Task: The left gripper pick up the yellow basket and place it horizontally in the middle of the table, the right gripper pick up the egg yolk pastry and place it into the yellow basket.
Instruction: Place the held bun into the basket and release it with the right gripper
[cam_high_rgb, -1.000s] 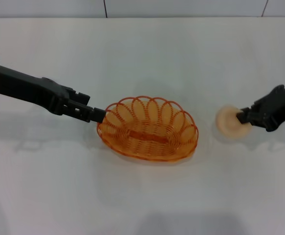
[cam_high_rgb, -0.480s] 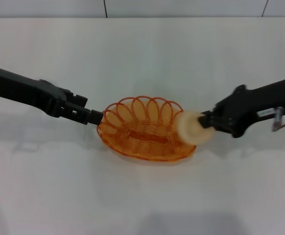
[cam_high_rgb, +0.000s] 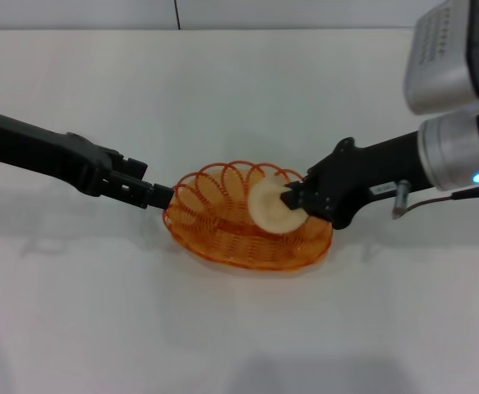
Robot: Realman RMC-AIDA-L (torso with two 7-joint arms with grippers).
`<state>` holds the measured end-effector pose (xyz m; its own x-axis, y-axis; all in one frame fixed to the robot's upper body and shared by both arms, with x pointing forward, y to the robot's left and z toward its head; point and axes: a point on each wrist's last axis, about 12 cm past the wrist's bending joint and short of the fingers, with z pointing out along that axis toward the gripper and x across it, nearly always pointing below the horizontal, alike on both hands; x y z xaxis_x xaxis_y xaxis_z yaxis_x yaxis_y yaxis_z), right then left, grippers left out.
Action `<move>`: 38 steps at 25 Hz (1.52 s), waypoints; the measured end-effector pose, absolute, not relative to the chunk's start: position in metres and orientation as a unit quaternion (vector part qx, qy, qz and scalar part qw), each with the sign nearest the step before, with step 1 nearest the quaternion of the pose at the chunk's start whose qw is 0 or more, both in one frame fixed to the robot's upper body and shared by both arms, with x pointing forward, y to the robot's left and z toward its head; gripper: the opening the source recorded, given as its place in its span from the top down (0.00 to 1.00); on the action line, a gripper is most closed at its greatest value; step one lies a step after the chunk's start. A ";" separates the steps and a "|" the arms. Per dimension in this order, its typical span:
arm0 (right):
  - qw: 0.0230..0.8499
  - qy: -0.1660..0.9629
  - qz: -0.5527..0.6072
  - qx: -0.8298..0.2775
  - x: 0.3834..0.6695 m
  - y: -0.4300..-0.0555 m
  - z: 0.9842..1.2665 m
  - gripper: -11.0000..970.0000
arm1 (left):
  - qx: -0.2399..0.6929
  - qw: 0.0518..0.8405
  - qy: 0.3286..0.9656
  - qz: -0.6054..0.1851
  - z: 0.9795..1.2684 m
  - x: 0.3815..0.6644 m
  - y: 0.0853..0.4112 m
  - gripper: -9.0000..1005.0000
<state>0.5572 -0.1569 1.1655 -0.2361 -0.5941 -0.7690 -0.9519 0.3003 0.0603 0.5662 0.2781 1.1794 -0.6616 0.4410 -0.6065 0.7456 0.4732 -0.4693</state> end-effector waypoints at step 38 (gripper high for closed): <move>0.388 0.731 0.245 -0.505 0.557 -0.172 1.163 0.40 | 0.350 0.215 0.832 -0.372 1.177 0.565 0.280 0.14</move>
<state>0.5574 -0.1720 1.1625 -0.1897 -0.5484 -0.8144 -0.9283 0.3703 -0.0331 0.5648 0.2803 1.1770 -0.6630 0.4220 -0.6184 0.7423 0.4781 -0.4695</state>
